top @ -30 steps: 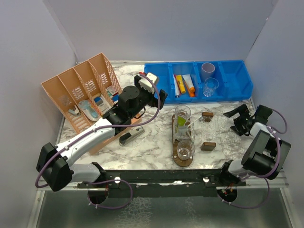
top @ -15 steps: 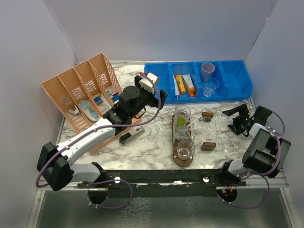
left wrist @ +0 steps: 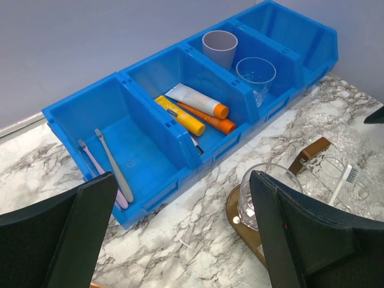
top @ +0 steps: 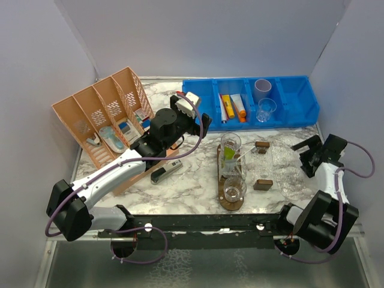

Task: Prepare toiletry sets of a toothbrush and toothpaste on the tray
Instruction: Adjust the tray at the center of the board, then pick up the cup from the storage box.

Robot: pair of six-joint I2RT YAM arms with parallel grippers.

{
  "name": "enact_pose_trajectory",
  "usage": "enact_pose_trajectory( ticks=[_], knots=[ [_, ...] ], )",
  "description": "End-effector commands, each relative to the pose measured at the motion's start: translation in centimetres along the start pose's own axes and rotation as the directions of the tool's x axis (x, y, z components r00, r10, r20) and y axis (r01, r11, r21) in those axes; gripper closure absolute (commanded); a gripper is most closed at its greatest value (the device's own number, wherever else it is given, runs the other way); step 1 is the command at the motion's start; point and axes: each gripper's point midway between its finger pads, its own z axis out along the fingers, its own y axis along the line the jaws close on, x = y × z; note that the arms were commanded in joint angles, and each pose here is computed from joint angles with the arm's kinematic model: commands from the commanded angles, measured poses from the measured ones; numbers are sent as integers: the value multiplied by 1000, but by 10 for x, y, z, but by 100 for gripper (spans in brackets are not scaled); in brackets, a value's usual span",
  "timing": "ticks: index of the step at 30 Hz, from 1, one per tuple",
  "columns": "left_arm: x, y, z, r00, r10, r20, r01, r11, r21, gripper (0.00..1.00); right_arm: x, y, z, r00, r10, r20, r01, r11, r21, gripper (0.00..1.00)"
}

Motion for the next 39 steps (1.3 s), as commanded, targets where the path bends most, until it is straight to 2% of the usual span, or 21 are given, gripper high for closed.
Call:
enact_pose_trajectory(
  ticks=[1,7,18,30,34,39],
  knots=[
    [-16,-4,-3,999,-7,34,6,1000,17,5,22,-57,2,996,91,-18,-83,962,260,0],
    [-17,-3,-5,999,-3,40,3,1000,10,5,43,-68,6,987,146,-72,-119,950,290,1],
    [-19,-3,-6,999,-5,43,4,1000,14,5,66,-62,1,976,134,-173,-92,969,230,2],
    [-19,-5,-6,999,-10,42,9,1000,21,5,77,-50,-2,965,144,-221,-109,981,163,2],
    [-18,-4,-5,999,-7,42,6,1000,17,5,70,-50,-3,970,128,-206,-93,980,174,2],
    [-19,-4,-5,999,-6,41,6,1000,17,5,39,-43,-12,992,69,-107,-49,982,180,2]
  ],
)
